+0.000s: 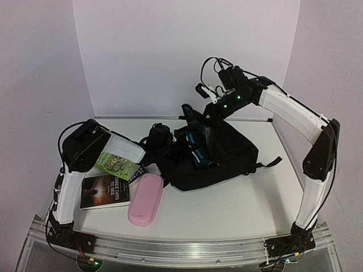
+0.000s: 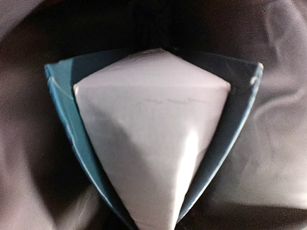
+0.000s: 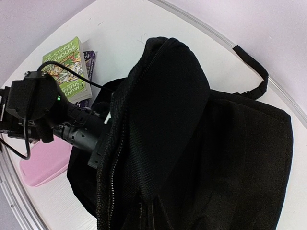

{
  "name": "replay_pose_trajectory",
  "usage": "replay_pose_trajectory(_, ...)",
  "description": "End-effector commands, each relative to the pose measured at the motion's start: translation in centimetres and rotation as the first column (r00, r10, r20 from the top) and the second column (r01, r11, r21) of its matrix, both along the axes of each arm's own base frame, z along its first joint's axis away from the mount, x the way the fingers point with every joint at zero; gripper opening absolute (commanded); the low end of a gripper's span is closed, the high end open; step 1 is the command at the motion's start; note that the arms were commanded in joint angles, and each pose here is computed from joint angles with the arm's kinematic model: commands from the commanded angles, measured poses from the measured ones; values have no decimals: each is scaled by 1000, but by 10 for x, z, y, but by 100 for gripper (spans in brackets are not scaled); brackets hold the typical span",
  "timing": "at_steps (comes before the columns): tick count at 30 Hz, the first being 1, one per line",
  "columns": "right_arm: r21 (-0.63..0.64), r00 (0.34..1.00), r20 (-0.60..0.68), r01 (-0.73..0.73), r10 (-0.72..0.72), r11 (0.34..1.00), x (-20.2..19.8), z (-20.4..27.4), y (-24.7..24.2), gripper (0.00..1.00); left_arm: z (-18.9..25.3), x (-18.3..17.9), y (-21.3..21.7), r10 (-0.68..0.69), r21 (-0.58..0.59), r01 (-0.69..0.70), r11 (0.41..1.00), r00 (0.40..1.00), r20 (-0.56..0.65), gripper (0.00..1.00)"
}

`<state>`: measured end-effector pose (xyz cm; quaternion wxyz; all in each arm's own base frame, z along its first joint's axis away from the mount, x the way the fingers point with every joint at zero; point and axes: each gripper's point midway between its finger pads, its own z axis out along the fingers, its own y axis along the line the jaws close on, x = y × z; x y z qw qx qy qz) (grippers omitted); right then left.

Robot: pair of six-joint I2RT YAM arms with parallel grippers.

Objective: Pack the student bag
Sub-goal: Place the book in the student bag.

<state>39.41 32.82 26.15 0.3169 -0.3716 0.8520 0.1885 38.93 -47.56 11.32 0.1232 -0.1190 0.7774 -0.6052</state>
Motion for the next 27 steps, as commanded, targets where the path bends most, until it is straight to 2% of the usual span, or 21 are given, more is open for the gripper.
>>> replay_pose_trajectory(1,81,995,98,-21,12,996,-1,47,1,0,17,18,-29,-26,-43,27,999,999,33,16)
replay_pose_trajectory(4,76,994,106,-7,-1,997,2,48,-4,0,16,31,-39,-23,0,23,1000,999,33,23)
replay_pose_trajectory(9,83,992,119,29,-39,996,11,55,-21,0,20,38,-37,-14,110,9,994,999,45,57)
replay_pose_trajectory(12,71,990,130,44,-53,997,15,56,-30,0,30,38,-25,14,185,-28,982,997,79,70)
replay_pose_trajectory(21,47,989,118,89,-94,995,25,45,-52,0,60,35,14,56,390,-118,913,984,166,98)
replay_pose_trajectory(27,40,988,111,108,-111,993,28,41,-62,0,88,29,41,56,473,-172,864,967,249,100)
